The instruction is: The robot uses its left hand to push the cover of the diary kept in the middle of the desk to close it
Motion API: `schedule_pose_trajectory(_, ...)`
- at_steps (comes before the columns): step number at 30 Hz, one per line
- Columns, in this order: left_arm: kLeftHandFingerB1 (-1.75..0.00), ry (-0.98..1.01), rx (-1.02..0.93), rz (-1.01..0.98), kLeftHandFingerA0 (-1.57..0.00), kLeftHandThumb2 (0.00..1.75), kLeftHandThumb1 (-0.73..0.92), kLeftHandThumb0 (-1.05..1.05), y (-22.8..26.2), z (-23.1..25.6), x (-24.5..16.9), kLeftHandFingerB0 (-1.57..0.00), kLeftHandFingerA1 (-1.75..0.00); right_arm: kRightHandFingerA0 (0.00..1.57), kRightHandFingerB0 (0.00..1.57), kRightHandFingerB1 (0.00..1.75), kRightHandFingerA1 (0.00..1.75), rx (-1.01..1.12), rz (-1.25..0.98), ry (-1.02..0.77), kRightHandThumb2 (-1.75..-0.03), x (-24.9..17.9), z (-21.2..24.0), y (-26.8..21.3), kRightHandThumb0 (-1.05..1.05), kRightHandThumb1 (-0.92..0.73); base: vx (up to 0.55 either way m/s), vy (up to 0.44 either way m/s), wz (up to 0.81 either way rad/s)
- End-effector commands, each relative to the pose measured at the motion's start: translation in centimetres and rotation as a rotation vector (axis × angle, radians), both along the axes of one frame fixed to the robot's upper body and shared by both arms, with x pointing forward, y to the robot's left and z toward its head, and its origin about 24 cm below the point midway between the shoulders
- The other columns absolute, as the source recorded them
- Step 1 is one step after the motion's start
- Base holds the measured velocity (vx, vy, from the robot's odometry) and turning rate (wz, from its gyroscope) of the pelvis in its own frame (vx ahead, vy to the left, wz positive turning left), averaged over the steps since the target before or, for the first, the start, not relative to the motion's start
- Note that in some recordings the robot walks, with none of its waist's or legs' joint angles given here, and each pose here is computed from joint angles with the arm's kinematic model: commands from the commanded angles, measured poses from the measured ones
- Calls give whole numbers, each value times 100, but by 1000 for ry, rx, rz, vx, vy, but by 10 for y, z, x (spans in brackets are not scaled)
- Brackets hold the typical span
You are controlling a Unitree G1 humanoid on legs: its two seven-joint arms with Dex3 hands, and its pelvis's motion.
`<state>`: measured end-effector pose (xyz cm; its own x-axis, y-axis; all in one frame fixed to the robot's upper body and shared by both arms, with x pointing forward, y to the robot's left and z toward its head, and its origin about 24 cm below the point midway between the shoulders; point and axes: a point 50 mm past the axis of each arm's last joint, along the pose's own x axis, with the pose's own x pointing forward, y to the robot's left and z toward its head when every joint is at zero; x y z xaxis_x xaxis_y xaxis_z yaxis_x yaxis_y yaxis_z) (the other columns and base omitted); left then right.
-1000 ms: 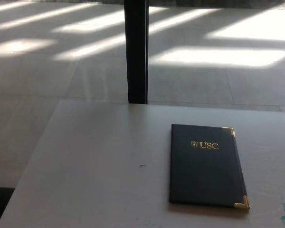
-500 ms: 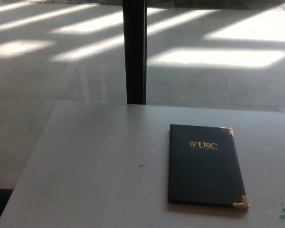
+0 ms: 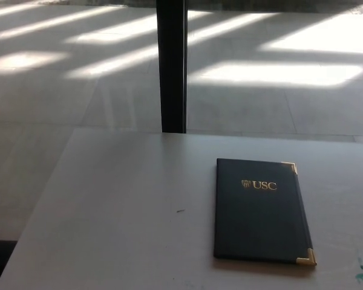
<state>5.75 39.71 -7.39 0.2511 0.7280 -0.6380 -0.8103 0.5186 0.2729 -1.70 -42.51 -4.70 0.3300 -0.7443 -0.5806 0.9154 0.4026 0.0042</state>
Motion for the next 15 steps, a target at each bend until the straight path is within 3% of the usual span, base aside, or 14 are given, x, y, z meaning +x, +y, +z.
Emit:
schedule_pose_trajectory(1, -64, -32, 30, 0, -70, 74, 92, -93, 10, 8, 3, -55, -74, 66, 59, 55, 77, -3, -31, 7, -66, -3, -1, 0, -92, -87, 0, 0, 0)
schedule_pose_trajectory(3, -66, -32, 34, -12, -68, 73, 92, -96, 9, 9, 3, -57, -73, 65, 60, 56, 75, -2, -23, 1, -66, -3, -1, 0, -93, -86, 0, 0, 0)
schedule_pose_trajectory(4, -70, -33, 38, -16, -67, 113, 72, -95, 9, 9, 4, -57, -76, 64, 58, 55, 74, 0, -27, -2, -66, -3, -1, 1, -92, -86, 0, 0, 0)
schedule_pose_trajectory(7, -70, -32, 41, -27, -68, 111, 72, -95, 9, 9, 4, -58, -77, 69, 59, 55, 76, -4, -26, 5, -66, -4, -1, 2, -93, -86, 0, 0, 0)
schedule_pose_trajectory(8, -65, -23, 47, -31, -72, 74, 92, -98, 8, 9, 4, -59, -75, 71, 59, 55, 76, -4, -29, 12, -67, -4, -1, 2, -93, -85, 0, 0, 0)
schedule_pose_trajectory(13, -63, -39, 32, -44, -66, 74, 92, -97, 6, 8, 8, -51, -73, 60, 56, 55, 76, 0, -20, -19, -65, 1, 0, 0, -91, -86, 0, 0, 0)
schedule_pose_trajectory(15, -62, -38, 38, -50, -62, 73, 92, -96, 7, 9, 7, -51, -71, 62, 55, 53, 75, 11, -23, -24, -65, 0, -1, 0, -91, -86, 0, 0, 0)
